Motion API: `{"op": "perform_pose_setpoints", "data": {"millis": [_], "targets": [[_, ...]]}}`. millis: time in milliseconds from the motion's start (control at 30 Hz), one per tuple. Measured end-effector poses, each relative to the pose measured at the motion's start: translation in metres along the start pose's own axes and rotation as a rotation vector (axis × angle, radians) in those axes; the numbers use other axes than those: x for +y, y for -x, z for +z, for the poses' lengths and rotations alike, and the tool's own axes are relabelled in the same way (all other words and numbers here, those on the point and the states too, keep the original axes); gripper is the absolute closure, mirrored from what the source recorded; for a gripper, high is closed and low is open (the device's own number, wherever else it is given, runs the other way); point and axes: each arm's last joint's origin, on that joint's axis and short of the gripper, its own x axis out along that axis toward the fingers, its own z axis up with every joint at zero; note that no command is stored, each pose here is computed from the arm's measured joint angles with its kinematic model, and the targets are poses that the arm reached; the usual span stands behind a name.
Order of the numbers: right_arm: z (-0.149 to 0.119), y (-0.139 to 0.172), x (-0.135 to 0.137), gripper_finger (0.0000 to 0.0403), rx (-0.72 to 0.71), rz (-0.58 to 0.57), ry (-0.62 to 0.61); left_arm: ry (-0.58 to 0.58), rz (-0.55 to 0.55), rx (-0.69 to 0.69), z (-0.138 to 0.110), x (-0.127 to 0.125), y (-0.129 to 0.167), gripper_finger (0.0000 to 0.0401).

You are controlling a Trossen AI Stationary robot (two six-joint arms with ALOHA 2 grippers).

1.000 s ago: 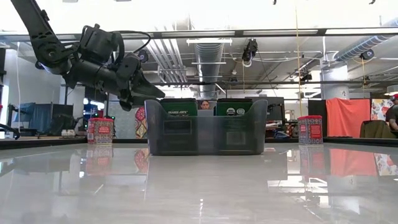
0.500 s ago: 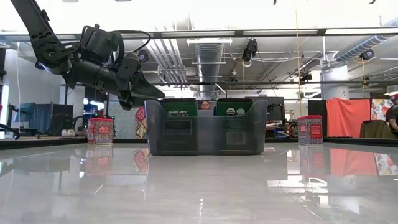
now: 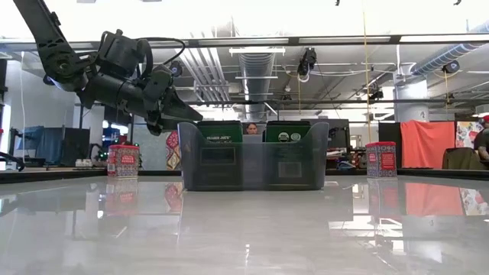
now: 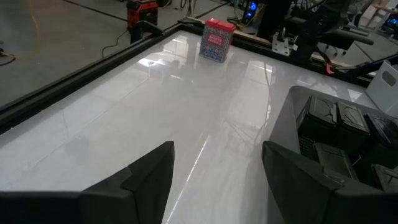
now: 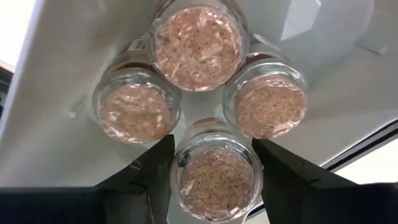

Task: Sort spices by type
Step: Put the brown seasoning bottle into the gray bin

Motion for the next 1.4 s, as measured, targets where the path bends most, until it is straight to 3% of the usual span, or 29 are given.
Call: {"op": "perform_pose_setpoints", "data": {"millis": [1400], "targets": [[0.0018,-0.0037,-0.001,0.0204,-0.039,0.009,0.033,0.0,0.0,0.001,-0.0002,0.0001,0.0001,0.0173]]}}
